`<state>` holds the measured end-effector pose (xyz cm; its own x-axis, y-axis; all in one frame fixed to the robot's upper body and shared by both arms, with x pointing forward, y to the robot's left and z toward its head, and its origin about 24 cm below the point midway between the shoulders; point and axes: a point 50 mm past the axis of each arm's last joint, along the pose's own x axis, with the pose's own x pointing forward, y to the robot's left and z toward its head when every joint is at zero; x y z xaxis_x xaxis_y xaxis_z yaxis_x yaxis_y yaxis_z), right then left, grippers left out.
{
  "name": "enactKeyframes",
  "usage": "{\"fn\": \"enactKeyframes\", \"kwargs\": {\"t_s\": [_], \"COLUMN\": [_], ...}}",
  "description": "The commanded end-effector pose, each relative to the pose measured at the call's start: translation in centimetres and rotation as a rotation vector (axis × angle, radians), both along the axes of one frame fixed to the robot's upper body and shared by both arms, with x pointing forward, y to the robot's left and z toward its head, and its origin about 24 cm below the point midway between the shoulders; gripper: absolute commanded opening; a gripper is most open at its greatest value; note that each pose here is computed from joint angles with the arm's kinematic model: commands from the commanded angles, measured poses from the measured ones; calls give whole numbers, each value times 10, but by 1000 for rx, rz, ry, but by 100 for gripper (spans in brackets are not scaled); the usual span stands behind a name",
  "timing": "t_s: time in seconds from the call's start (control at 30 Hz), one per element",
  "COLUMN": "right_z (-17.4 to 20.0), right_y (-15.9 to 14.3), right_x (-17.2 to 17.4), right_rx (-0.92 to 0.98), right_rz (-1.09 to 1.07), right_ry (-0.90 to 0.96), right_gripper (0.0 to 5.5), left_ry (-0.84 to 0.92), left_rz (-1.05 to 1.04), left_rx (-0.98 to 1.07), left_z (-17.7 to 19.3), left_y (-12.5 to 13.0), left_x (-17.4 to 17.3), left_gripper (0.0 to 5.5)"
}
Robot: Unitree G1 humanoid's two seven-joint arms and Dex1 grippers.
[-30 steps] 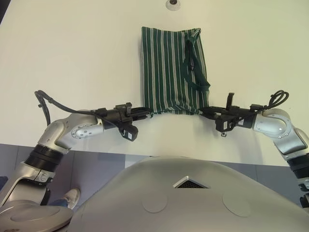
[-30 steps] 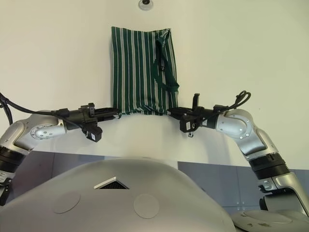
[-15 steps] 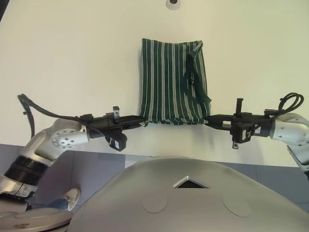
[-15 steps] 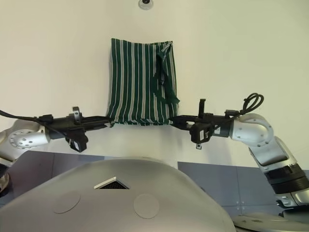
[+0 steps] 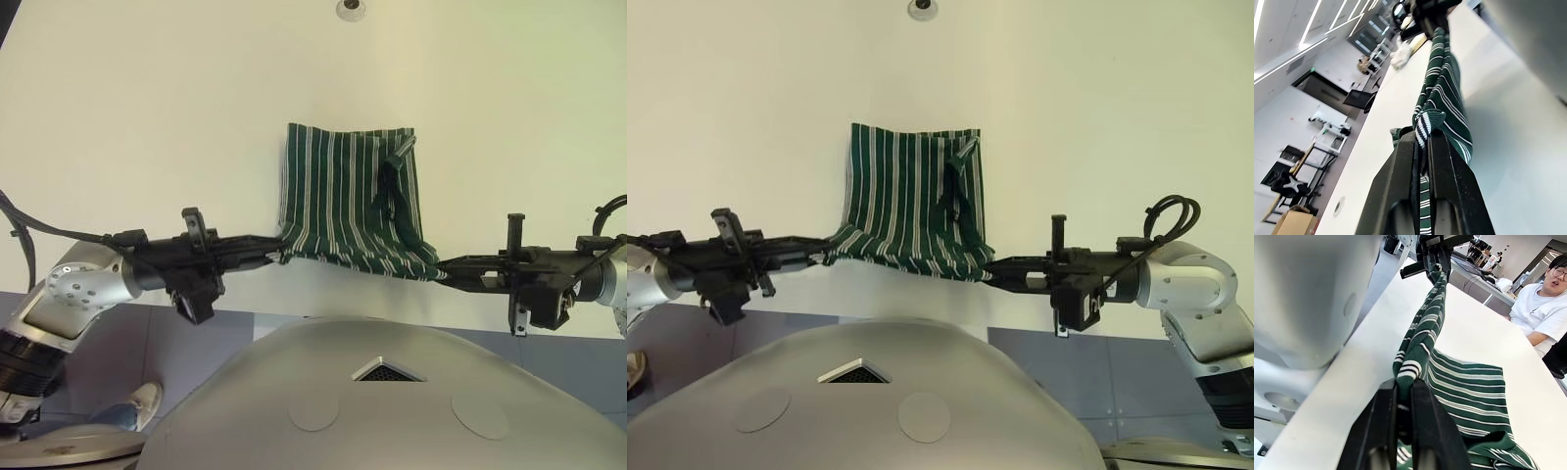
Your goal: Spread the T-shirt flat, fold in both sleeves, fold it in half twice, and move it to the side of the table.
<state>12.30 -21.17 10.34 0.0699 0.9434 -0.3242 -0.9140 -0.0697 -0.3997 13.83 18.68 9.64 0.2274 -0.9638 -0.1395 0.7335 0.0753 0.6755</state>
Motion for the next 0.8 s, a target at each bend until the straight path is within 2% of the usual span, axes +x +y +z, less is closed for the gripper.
{"fn": "enactKeyframes", "kwargs": {"t_s": [0.03,0.37,0.47,0.57,0.67,0.8], "right_z": [-6,-16,-25,-45,-68,-91], "right_y": [2,10,10,13,21,24], "right_x": [28,123,141,144,133,128], "right_rx": [-42,-136,-195,-268,-308,-336], "right_rz": [-113,-470,-542,-536,-474,-452], "right_ry": [-104,-422,-459,-445,-382,-322], "right_gripper": [15,15,15,15,15,15], "left_ry": [-22,-92,-109,-95,-46,43], "left_rz": [87,424,517,518,473,478], "left_rx": [19,-26,10,95,170,210], "left_z": [-11,-25,-32,-52,-76,-95], "left_y": [-5,-12,-11,-16,-23,-22], "left_x": [21,90,107,112,103,102], "left_gripper": [1,1,1,1,1,0]}}
